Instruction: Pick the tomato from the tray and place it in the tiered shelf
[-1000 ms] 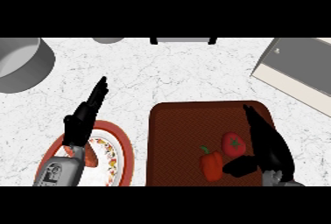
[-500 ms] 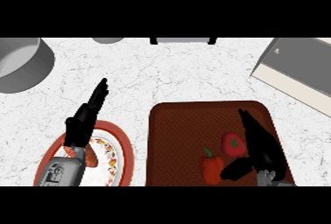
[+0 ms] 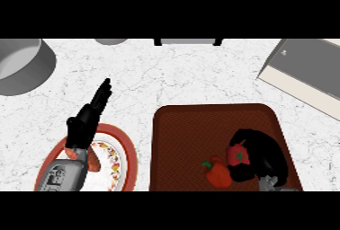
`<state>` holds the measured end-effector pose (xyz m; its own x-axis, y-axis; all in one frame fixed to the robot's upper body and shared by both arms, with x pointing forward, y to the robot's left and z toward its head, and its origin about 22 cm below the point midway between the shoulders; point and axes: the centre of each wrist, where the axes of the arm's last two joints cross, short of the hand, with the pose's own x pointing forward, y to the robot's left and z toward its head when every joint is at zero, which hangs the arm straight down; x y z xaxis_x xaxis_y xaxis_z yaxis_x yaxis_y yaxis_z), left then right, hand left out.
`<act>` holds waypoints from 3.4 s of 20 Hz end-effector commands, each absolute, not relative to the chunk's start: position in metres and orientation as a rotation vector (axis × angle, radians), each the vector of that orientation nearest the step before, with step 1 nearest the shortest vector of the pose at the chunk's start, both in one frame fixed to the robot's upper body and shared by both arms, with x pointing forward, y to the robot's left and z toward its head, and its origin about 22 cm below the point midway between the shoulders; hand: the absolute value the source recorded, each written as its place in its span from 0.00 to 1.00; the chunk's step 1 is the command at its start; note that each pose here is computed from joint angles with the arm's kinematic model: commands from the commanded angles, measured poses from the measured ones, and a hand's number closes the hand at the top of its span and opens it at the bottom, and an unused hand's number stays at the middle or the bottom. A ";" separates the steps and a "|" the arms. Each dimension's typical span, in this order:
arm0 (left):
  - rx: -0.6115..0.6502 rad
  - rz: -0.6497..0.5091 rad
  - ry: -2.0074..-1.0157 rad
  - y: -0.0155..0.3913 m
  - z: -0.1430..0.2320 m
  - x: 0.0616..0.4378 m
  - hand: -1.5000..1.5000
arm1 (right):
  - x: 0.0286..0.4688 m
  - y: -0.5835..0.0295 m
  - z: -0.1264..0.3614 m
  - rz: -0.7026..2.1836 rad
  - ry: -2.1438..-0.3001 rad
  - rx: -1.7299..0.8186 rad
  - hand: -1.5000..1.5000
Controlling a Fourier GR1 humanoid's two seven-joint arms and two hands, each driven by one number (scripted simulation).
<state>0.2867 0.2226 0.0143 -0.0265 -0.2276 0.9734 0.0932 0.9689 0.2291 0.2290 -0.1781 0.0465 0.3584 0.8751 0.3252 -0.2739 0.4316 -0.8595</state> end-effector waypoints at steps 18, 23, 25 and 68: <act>0.090 -0.281 -1.588 0.228 0.016 0.288 0.50 | 0.343 -0.099 0.132 0.145 -1.104 -0.992 1.00; 0.109 -0.274 -1.564 0.224 0.012 0.299 0.50 | 0.340 -0.067 0.175 0.080 -1.219 -1.076 1.00; 0.080 -0.283 -1.570 0.223 0.018 0.292 0.50 | 0.342 -0.068 0.185 0.025 -1.248 -1.117 1.00; 0.106 -0.258 -1.584 0.223 0.008 0.282 0.50 | 0.376 -0.212 0.340 -0.162 -1.086 -1.879 1.00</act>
<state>0.2779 0.2173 0.0145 -0.0260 -0.2271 0.9735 0.0928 0.9691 0.2285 0.3727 -0.2115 0.3457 0.5896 0.6216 0.5157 0.7392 -0.1579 -0.6547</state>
